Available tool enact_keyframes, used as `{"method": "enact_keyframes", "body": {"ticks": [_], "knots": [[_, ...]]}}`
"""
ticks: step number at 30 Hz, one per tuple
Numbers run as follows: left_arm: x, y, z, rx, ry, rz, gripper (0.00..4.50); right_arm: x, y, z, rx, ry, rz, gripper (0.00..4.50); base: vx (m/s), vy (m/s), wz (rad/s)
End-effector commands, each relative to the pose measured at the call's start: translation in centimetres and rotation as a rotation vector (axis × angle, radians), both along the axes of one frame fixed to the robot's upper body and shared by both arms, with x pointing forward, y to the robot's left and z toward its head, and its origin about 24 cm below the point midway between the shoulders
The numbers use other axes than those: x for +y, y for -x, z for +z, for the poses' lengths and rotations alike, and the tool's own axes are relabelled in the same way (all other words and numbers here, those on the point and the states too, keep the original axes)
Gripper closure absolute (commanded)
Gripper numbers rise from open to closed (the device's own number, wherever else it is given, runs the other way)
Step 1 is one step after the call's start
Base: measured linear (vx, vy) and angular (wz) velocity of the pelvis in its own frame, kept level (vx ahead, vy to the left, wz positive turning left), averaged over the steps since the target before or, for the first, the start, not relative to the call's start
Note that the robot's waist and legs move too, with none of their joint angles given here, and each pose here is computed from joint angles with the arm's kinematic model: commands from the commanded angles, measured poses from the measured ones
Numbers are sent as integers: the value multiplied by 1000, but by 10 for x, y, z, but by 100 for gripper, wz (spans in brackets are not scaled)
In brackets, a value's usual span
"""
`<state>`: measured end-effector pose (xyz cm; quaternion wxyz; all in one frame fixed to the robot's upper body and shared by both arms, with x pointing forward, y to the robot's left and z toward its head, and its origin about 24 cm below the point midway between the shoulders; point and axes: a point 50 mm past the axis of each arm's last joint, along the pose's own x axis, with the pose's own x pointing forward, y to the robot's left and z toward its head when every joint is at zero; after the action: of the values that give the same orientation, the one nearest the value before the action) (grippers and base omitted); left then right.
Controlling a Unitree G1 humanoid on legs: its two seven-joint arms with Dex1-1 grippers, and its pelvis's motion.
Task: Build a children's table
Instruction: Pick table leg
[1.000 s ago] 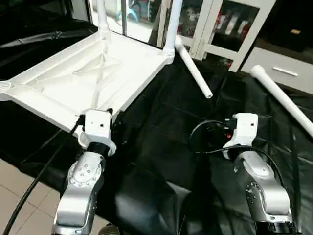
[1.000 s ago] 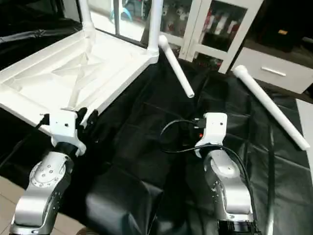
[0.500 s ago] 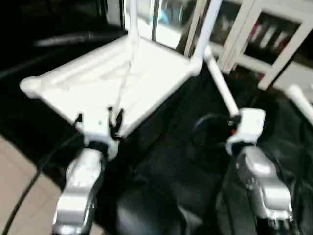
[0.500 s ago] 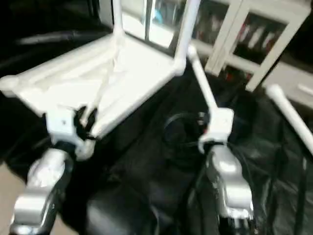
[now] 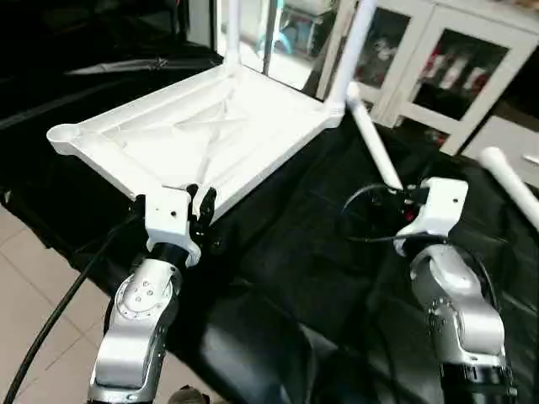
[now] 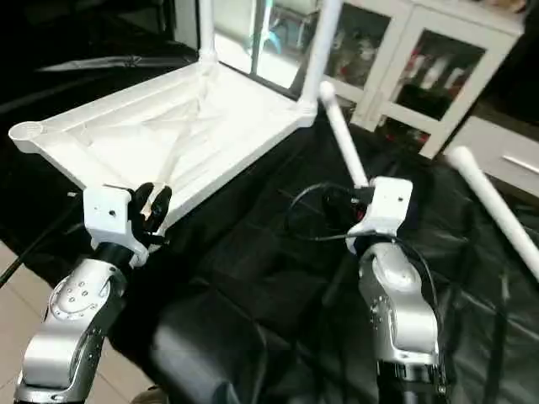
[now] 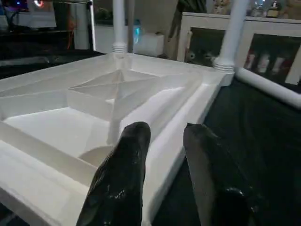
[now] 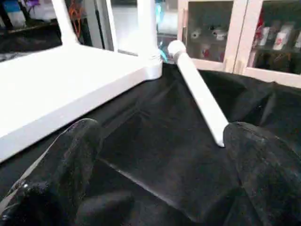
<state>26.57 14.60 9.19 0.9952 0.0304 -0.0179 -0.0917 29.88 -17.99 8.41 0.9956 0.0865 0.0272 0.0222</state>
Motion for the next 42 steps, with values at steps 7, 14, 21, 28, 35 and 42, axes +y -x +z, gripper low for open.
{"method": "enact_keyframes", "body": {"ticks": [7, 14, 21, 28, 35, 42], "knots": [[2, -7, 2, 20, 8, -67, 296, -9, -30, -4, 58, 32, -29, 0, -28, 0, -1], [14, 4, 16, 16, -34, -239, 296, -23, -76, -7, 102, 39, -70, 0, 0, 0, 0], [31, 25, 33, 43, -70, -384, 296, -41, -94, 15, 68, 35, -132, 0, 0, 0, 0], [35, 47, 66, 4, -68, -474, 296, -47, -101, 29, 29, 57, -157, 0, 0, 0, 0], [42, 63, 92, 16, -93, -561, 296, -49, -105, 41, 11, 81, -189, 0, 0, 0, 0], [45, 79, 102, 45, -97, -585, 296, -62, -108, 64, -84, 49, -268, 0, 0, 0, 0]]}}
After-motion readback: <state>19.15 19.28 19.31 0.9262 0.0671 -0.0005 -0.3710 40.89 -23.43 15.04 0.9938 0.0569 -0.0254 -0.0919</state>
